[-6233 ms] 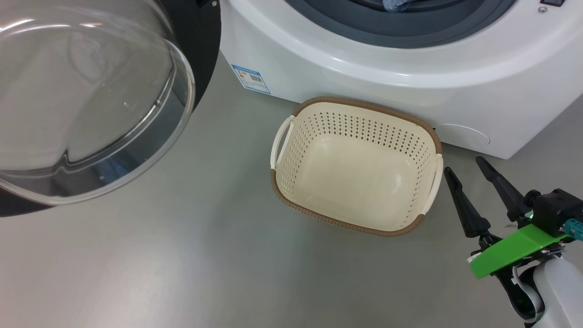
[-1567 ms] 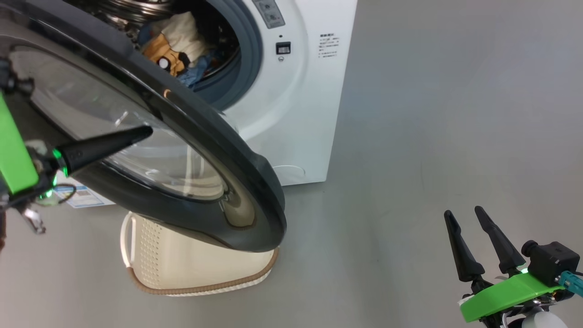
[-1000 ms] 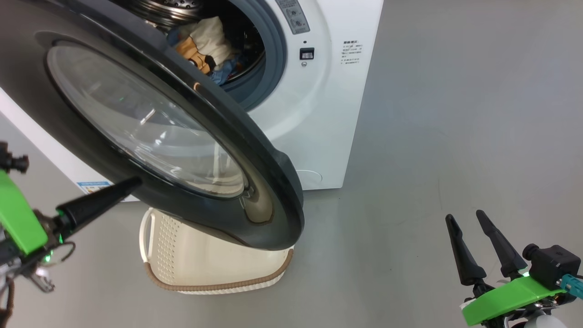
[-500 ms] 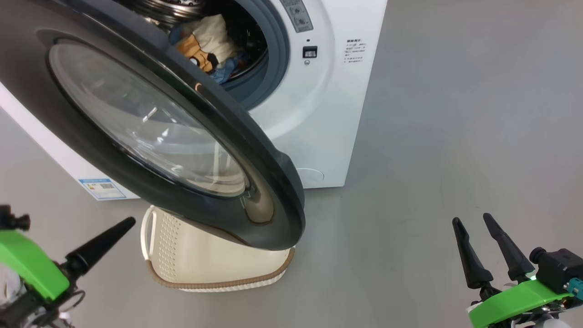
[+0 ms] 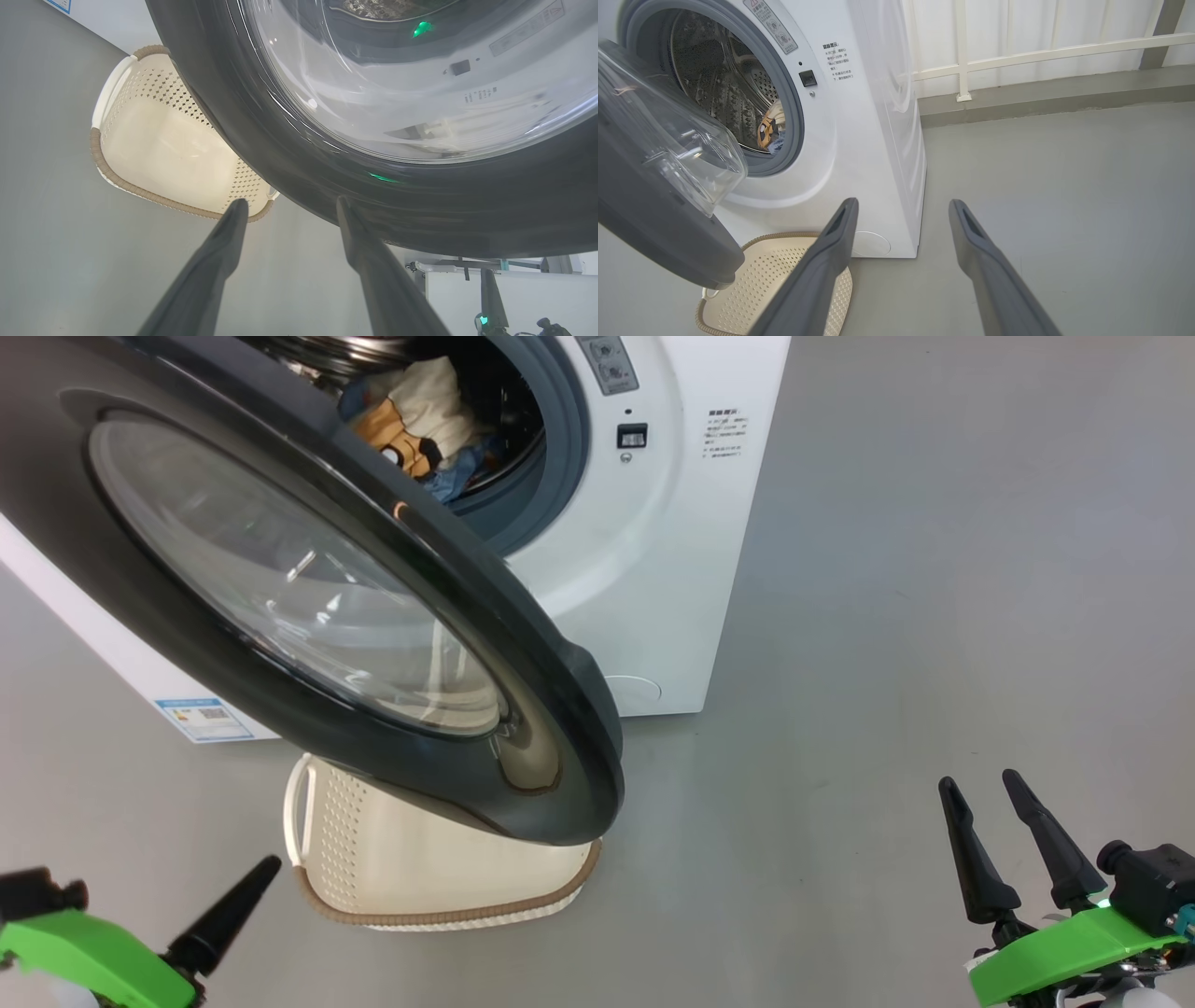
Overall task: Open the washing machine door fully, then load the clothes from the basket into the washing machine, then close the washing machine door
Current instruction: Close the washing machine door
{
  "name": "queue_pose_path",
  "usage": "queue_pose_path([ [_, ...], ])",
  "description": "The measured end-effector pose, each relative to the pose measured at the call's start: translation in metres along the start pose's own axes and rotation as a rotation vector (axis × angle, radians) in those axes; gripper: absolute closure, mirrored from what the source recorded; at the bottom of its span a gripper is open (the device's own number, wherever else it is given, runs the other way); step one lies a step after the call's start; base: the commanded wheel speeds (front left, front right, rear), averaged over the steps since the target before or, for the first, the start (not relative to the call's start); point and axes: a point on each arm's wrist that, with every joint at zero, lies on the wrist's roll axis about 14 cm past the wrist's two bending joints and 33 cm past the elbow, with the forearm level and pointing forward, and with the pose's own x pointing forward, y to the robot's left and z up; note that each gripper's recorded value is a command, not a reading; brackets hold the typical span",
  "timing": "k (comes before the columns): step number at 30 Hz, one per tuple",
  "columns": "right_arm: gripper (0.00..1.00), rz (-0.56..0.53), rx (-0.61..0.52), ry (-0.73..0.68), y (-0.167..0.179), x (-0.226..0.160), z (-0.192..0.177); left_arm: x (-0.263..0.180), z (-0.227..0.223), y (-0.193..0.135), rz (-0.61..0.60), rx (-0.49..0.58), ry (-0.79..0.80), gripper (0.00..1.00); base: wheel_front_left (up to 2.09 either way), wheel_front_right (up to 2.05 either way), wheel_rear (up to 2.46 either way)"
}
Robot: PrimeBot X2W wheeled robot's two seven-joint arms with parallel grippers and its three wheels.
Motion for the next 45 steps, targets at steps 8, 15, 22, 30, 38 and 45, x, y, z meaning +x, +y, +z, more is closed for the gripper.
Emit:
queue_pose_path([
  [8,0.0,-0.019,-0.002,-0.009,-0.006,-0.004,0.004,0.001,-0.016,0.02,0.068,0.058,-0.03,0.0,0.0,0.0,0.0],
  [15,0.0,-0.043,-0.003,-0.014,-0.013,-0.009,0.006,0.003,-0.022,0.027,0.091,0.128,-0.093,0.0,0.0,0.0,0.0],
  [22,0.0,-0.067,-0.004,-0.024,-0.021,-0.013,0.009,0.004,-0.027,0.029,0.083,0.28,-0.15,0.0,0.0,0.0,0.0],
  [30,0.0,-0.085,0.002,-0.007,-0.025,-0.023,0.004,0.01,-0.006,0.018,0.061,0.432,-0.225,0.0,0.0,0.0,0.0],
  [38,0.0,-0.089,0.004,-0.008,-0.026,-0.024,0.005,0.013,0.021,-0.01,0.023,0.562,-0.367,0.0,0.0,0.0,0.0],
  [45,0.0,-0.095,0.003,-0.004,-0.028,-0.027,0.003,0.008,0.022,-0.018,0.021,0.647,-0.413,0.0,0.0,0.0,0.0],
])
